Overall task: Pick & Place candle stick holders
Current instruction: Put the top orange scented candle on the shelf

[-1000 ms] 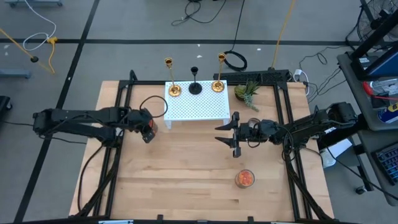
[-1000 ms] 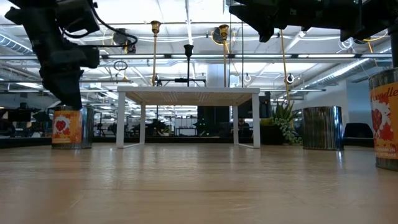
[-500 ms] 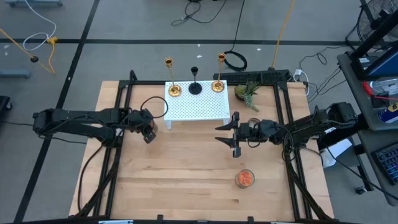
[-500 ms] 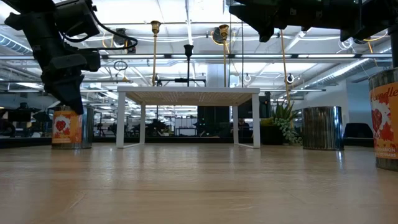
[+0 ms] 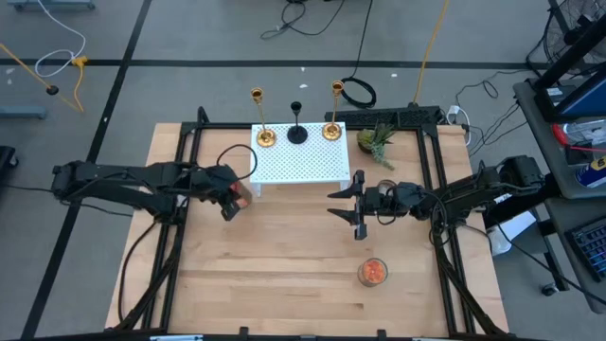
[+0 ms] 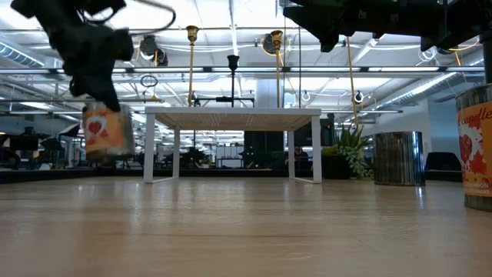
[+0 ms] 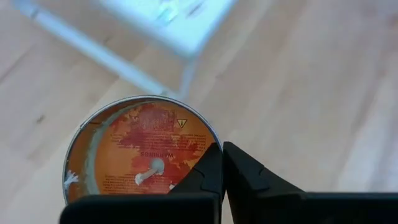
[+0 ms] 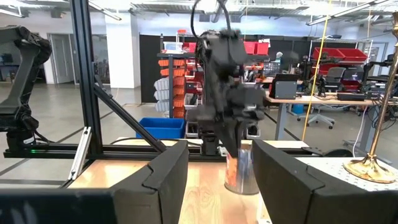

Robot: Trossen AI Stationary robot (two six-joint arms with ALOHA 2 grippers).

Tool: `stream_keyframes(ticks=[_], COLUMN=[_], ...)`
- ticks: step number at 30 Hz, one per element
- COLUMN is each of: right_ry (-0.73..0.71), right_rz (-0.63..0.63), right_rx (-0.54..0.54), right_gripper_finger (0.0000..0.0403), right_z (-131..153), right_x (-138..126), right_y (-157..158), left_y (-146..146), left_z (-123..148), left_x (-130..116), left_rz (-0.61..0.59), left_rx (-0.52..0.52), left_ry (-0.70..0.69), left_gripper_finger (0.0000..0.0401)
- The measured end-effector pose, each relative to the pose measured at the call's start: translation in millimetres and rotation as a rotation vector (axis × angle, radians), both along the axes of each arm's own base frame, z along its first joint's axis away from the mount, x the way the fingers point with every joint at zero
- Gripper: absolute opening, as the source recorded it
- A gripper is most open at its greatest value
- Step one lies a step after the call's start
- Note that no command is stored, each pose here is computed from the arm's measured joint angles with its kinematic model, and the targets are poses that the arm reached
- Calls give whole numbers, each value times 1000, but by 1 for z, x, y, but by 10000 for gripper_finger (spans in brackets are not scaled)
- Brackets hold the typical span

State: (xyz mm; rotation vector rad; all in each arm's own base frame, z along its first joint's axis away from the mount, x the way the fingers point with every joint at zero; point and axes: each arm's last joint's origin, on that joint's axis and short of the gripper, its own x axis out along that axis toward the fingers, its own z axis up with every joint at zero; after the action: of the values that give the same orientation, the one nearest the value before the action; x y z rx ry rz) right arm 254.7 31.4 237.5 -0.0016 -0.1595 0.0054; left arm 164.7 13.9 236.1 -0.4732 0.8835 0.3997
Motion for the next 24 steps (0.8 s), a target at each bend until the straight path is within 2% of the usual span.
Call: stream_keyframes(ticks=[9, 15, 20, 24], right_ry=[0, 0, 0, 0], right_rz=[0, 0, -3, -3], right_rx=[0, 0, -18, -16], right_gripper_finger=[173, 173, 173, 173], right_z=[0, 0, 0, 0], right_x=[0, 0, 0, 0], right_y=[0, 0, 0, 0], left_y=[-29, -45, -48, -40], left_z=[62, 94, 103, 102], left_x=[0, 2, 24, 55], left_rz=[-88, -130, -167, -236], left_rx=[38, 127, 267, 289], left_ry=[-104, -189, -145, -58], left_gripper_finger=[4, 3, 3, 3])
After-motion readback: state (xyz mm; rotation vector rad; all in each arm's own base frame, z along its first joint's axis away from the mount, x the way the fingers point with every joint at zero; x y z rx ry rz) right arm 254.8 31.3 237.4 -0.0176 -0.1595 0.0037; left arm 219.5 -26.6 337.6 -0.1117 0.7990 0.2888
